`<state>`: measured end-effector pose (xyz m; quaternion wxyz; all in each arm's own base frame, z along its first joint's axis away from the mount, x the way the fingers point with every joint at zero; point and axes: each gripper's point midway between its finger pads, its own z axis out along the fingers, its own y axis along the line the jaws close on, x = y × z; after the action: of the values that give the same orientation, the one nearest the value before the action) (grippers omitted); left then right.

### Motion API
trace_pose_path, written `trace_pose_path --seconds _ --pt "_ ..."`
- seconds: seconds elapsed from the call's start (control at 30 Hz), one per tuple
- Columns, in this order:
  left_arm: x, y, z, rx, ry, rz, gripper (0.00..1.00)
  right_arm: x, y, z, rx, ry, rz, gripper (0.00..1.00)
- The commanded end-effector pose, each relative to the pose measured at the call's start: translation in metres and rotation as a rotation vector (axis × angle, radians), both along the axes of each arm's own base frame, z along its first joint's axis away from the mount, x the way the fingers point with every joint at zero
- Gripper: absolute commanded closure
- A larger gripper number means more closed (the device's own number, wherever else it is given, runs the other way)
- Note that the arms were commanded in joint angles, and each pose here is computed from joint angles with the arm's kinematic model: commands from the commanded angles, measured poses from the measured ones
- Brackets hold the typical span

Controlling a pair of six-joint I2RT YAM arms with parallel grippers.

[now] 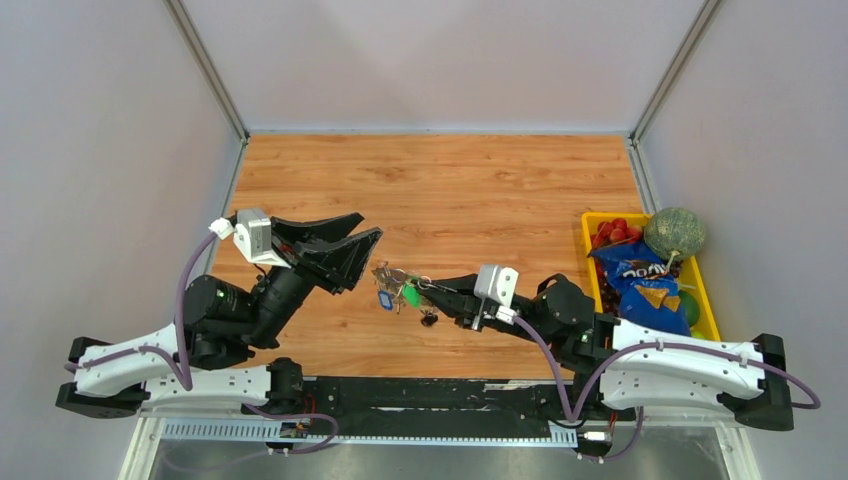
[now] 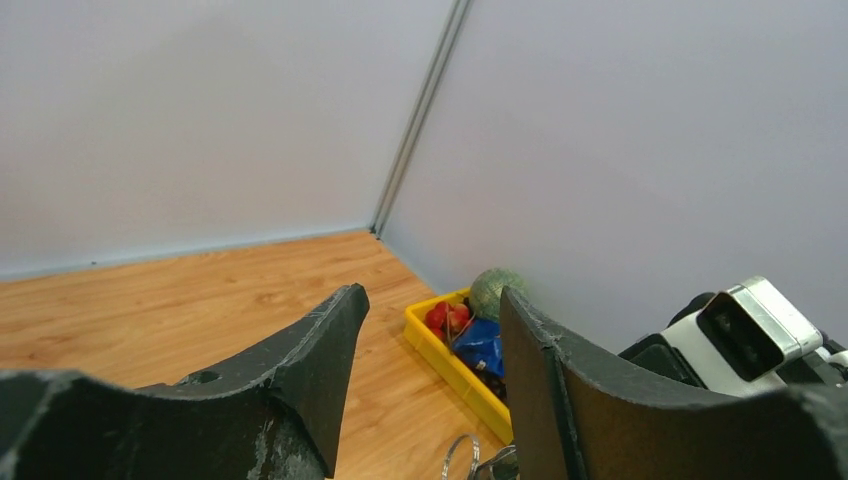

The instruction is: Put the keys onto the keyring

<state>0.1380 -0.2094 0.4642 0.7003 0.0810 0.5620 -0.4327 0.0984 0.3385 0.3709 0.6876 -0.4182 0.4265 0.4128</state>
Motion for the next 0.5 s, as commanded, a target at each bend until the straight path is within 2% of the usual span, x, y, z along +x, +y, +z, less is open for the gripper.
trace_pose_path --seconds 0.0,0.13,0.23,0.47 --pt "0.004 0.008 -0.008 0.038 -0.003 0.038 0.38 -0.003 -0.007 0.004 -0.05 0.071 0.011 1.0" --pt "0.0 0.007 -0.016 0.08 -0.01 0.012 0.34 -0.005 -0.009 -0.005 -0.099 0.113 0.015 1.0" --pt "-0.009 0.005 -0.019 0.108 -0.035 -0.045 0.25 -0.009 -0.014 -0.003 -0.131 0.136 0.03 1.0" --pt "-0.053 -0.006 -0.032 0.213 -0.158 -0.307 0.13 -0.029 -0.026 0.016 -0.184 0.191 0.114 1.0"
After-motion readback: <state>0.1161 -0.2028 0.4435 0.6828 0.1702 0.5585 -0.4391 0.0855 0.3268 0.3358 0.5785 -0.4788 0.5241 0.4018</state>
